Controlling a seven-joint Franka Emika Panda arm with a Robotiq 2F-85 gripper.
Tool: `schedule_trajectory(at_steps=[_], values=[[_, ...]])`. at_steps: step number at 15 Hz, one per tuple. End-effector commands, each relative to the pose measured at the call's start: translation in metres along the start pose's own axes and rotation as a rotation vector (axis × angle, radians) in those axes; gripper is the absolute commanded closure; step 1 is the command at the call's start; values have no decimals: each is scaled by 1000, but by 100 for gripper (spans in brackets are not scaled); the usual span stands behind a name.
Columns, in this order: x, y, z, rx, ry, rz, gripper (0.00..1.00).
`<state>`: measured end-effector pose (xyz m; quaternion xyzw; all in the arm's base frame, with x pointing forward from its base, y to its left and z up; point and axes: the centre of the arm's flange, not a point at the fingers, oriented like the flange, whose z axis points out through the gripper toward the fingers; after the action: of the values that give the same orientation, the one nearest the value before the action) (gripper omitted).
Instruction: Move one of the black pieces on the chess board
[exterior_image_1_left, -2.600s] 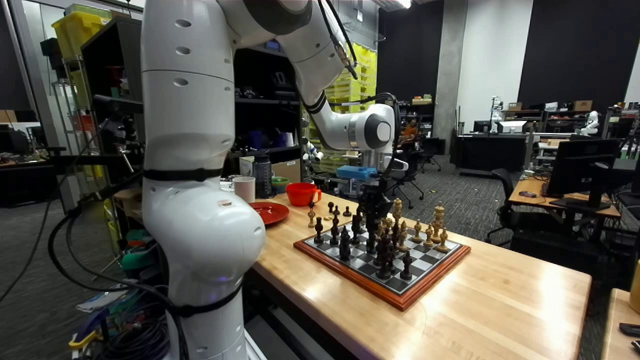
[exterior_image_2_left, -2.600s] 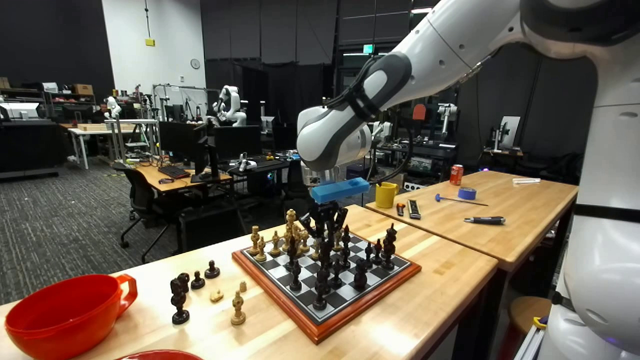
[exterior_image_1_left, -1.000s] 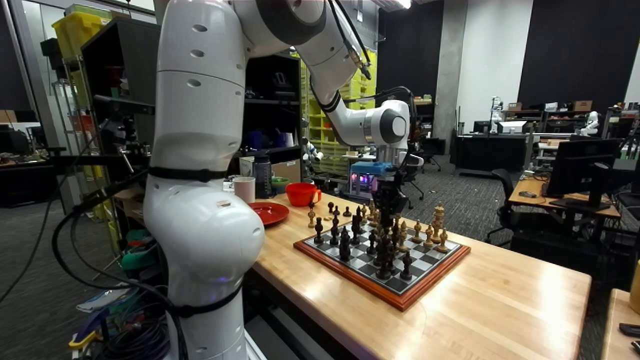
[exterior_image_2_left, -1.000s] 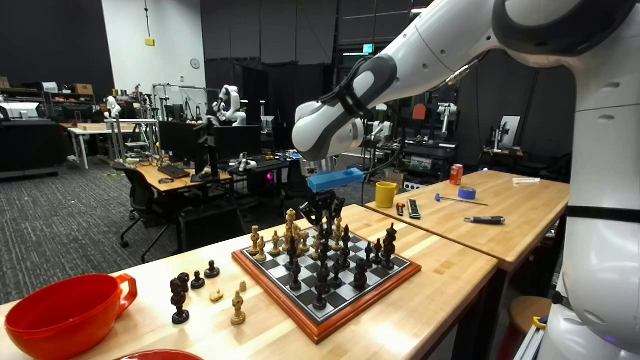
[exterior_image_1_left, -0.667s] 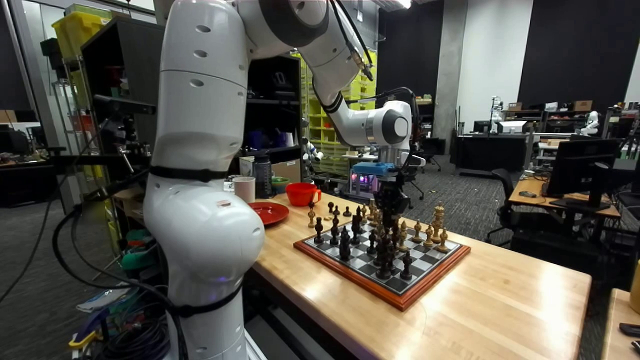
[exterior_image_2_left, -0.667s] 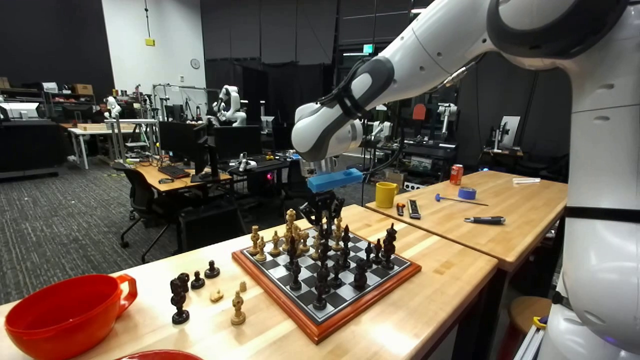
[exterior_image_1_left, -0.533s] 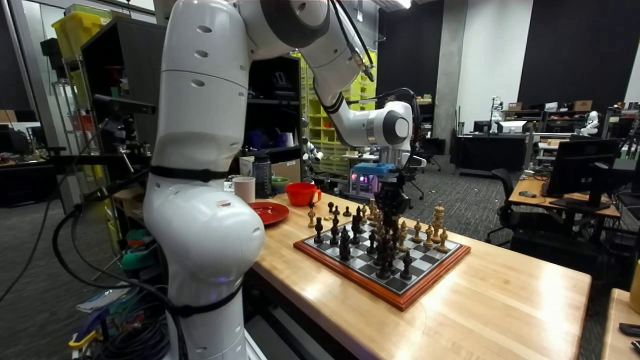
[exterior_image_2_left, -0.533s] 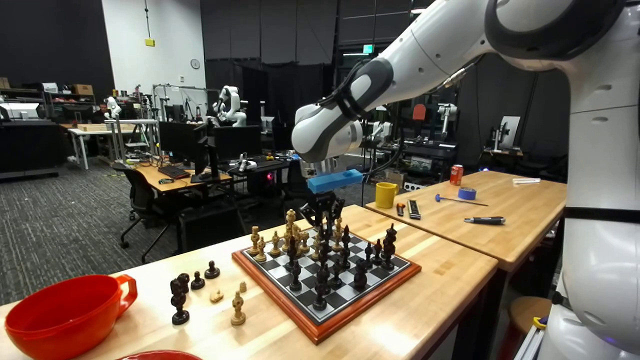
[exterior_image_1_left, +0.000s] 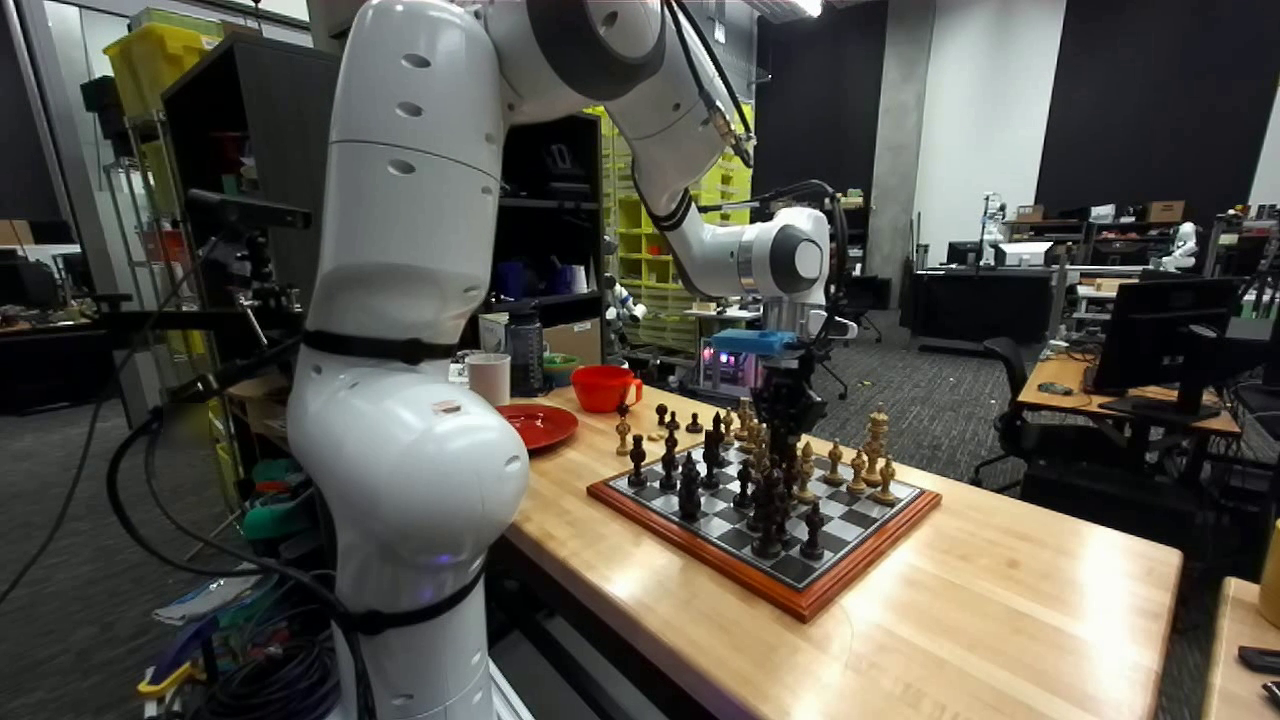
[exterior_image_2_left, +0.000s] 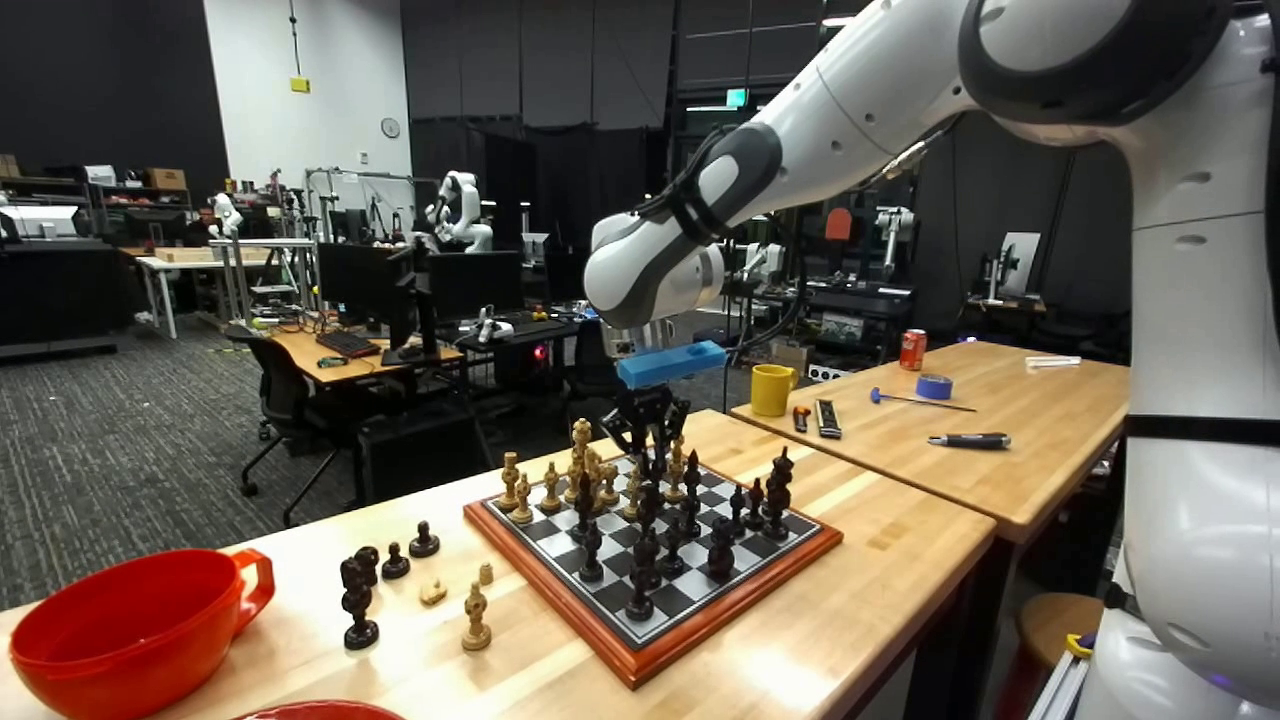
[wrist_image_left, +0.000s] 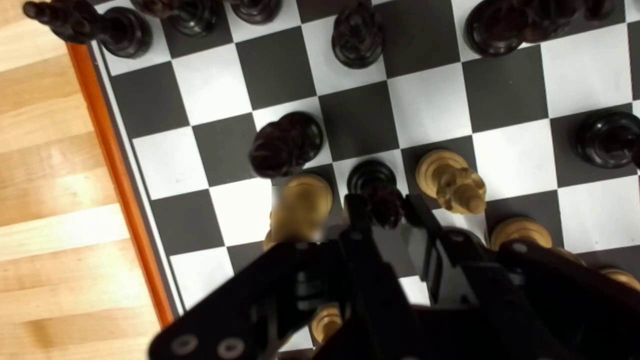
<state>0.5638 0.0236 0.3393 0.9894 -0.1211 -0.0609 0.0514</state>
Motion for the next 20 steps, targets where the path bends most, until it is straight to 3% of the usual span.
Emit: schedule_trajectory(at_steps=[1, 3, 4, 10, 11, 14, 16, 17, 20], values=[[5, 2, -5, -10, 8, -22, 65], [5, 0, -6, -10, 7, -26, 41], [5, -1, -7, -10, 6, -29, 35], [5, -3, -15, -14, 21, -36, 68], [5, -4, -16, -14, 23, -37, 71], [4, -5, -21, -18, 34, -41, 66], [-2, -5, -29, -24, 54, -55, 53], [-7, -6, -35, -30, 65, -67, 40], [-34, -9, -60, -19, 103, -137, 23]])
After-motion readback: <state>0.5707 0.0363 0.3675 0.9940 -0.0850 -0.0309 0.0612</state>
